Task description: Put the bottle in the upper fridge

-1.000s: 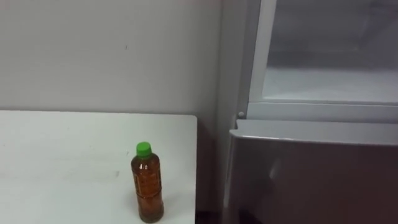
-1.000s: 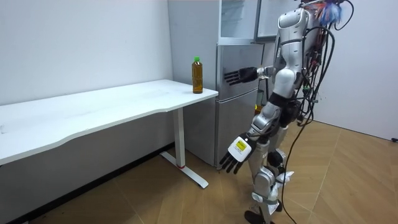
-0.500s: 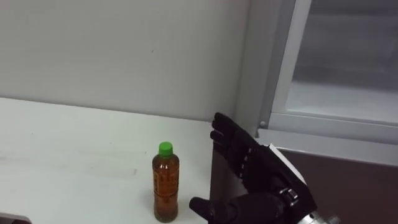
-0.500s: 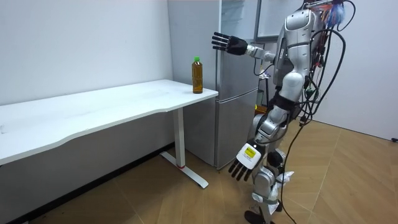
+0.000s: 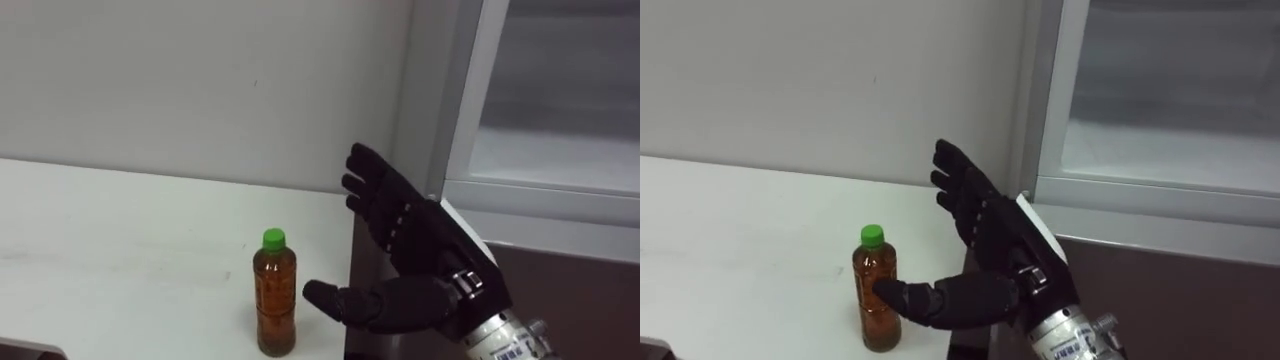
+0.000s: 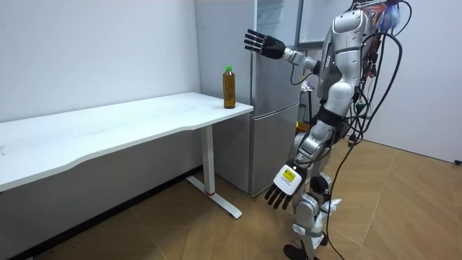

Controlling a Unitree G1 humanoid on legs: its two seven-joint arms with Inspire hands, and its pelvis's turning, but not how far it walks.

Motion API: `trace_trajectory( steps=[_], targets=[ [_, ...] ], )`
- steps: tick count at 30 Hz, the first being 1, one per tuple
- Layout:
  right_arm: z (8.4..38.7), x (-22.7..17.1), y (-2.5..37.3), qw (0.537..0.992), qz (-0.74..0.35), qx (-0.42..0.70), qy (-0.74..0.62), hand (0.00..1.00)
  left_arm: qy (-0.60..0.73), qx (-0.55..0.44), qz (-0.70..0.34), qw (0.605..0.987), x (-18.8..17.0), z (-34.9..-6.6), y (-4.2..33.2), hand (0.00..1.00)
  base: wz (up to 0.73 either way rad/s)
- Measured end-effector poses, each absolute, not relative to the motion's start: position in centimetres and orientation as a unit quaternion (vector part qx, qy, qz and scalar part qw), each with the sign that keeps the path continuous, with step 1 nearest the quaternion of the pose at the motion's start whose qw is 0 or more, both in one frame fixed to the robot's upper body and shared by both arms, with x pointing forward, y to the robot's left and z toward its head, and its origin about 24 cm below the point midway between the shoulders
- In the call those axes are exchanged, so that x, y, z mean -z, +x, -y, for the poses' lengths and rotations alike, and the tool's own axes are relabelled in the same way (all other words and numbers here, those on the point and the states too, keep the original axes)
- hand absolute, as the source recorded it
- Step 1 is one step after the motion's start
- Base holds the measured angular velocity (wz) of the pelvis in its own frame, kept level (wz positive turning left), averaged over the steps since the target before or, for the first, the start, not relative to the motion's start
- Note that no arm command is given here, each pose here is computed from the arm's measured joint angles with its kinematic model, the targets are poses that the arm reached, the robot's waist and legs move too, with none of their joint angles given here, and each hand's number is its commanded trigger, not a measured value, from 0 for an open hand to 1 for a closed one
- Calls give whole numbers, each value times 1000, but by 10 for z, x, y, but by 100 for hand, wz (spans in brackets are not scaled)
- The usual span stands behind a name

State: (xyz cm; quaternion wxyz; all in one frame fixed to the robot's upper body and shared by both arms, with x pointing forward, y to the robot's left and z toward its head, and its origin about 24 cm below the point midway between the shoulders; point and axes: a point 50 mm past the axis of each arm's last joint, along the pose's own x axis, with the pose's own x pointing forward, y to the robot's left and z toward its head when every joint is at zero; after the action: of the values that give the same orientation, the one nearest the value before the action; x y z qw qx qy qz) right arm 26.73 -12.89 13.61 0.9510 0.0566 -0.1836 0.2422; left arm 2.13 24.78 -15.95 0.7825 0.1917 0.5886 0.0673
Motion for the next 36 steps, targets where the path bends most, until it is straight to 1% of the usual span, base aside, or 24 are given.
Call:
trace_trajectory(
  steps=[12, 16, 22, 28, 33, 36],
  targets=[
    [133, -140, 273, 962, 187, -190, 64, 0, 203, -61, -595, 775, 160, -249, 24, 0, 8],
    [134, -145, 291, 968, 185, -155, 65, 0, 209, -53, -601, 770, 160, -247, 22, 0, 19],
    [139, -143, 306, 976, 162, -106, 102, 0, 216, -50, -615, 757, 161, -247, 21, 0, 19],
    [141, -146, 318, 975, 150, -80, 142, 0, 219, -53, -616, 755, 160, -247, 25, 0, 15],
    [145, -141, 328, 980, 129, -55, 138, 0, 229, -54, -613, 755, 158, -248, 29, 0, 14],
    [151, -126, 334, 981, 89, -37, 167, 0, 230, -55, -615, 752, 158, -249, 26, 0, 7]
  ],
)
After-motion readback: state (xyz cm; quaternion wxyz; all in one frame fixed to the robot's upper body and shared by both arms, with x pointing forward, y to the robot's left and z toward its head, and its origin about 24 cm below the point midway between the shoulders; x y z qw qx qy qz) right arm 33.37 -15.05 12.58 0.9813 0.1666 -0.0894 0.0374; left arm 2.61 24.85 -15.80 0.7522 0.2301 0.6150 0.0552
